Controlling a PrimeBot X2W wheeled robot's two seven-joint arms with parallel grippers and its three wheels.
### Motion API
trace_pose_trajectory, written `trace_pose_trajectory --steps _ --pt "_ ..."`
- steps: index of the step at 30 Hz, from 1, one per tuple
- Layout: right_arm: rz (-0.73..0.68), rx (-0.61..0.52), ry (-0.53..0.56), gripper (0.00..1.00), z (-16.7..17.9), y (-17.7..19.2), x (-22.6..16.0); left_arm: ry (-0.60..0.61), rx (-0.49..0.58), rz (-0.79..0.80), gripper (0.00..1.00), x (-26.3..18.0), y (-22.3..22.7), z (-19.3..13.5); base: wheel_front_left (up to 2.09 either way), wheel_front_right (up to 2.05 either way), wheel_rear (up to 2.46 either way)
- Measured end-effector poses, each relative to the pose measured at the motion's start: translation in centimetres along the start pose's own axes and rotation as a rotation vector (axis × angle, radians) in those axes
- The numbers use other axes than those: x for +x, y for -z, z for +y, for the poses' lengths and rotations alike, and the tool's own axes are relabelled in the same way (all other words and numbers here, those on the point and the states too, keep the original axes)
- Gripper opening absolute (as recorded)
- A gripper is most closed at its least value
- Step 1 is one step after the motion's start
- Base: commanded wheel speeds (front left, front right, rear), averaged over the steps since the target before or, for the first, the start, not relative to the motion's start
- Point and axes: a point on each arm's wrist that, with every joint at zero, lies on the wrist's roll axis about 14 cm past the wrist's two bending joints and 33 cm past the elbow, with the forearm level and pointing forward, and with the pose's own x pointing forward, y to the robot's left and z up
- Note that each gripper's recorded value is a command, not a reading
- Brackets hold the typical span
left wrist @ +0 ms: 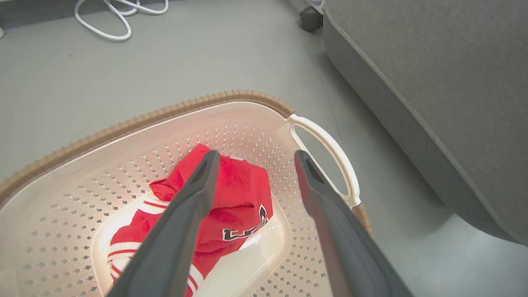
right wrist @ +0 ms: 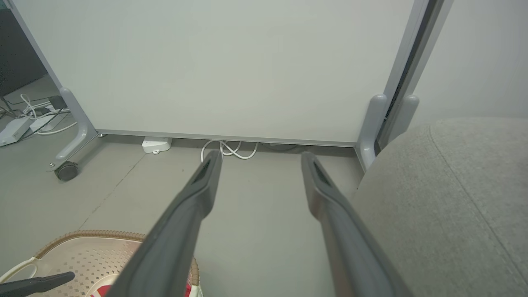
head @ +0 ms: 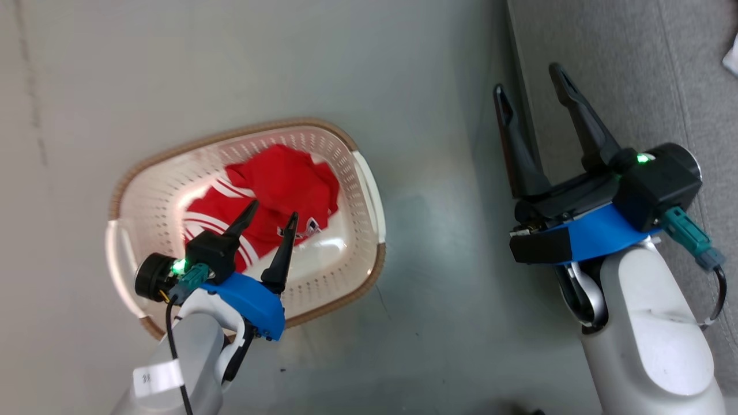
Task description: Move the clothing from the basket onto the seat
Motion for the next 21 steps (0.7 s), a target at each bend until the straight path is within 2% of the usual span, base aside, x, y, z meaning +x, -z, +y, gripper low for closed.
trace_pose_trajectory --steps 7,15,21 --pt "0.062 0.012 0.013 1.00 -1.2 4.1 0.6 0.074 0.007 0.207 1.00 2.7 7.0 0.5 0.00 0.00 0.00" --pt "0.137 0.026 0.064 1.00 -3.2 7.9 -0.5 0.118 -0.008 0.302 1.00 5.7 11.0 0.9 0.00 0.00 0.00" --pt "0.178 0.031 0.079 1.00 -3.8 9.7 -1.3 0.072 -0.017 0.336 1.00 7.9 12.6 2.7 0.00 0.00 0.00"
